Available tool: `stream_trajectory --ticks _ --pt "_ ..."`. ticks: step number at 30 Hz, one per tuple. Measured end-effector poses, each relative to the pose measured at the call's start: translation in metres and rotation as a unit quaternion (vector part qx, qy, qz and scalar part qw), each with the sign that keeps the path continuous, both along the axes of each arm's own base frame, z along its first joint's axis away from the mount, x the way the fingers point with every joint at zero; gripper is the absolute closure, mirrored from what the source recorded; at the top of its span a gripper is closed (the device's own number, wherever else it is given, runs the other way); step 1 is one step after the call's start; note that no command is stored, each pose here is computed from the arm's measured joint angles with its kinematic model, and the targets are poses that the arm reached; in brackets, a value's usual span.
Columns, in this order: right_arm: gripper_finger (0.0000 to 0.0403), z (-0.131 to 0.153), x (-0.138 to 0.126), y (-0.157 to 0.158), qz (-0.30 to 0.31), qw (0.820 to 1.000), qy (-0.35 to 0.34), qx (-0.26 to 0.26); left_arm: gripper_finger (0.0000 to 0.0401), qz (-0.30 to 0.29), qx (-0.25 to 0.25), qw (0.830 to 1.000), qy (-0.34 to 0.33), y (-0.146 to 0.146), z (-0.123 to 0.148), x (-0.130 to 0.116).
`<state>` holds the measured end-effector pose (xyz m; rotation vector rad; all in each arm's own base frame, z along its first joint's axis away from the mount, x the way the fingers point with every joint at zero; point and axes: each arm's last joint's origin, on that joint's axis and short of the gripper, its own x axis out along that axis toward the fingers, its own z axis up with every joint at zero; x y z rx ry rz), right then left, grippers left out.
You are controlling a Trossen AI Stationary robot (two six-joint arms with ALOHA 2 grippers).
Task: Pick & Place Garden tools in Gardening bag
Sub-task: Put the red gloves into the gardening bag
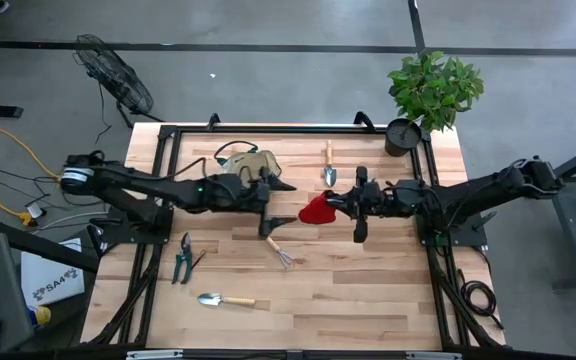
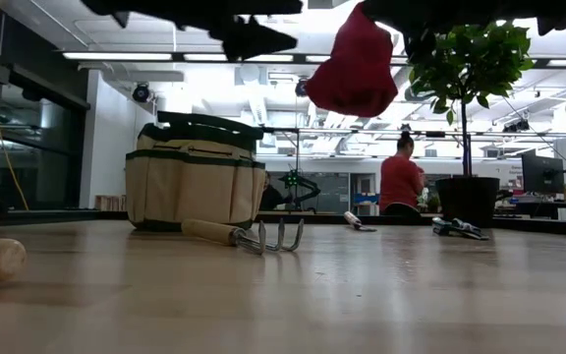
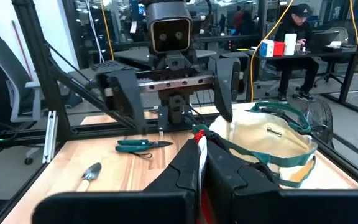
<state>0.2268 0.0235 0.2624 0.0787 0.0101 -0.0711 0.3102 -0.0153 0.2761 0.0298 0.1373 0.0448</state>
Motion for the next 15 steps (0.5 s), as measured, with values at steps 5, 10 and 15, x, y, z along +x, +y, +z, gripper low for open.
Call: stream_trajectory --ticks 5,10,15 --pt "0.0399 0.000 0.000 -0.001 0.008 1.000 -0.001 -0.003 0.0014 -0.005 0.001 1.000 0.008 -0.001 0.001 0.020" --pt "0.0399 0.000 0.000 -0.001 0.010 1.000 -0.002 -0.003 0.0014 -0.004 0.002 1.000 0.012 -0.002 -0.002 0.036" --pt "0.0399 0.000 0.000 -0.001 0.013 1.000 -0.001 -0.003 0.0014 0.002 0.003 1.000 0.023 -0.003 -0.008 0.050"
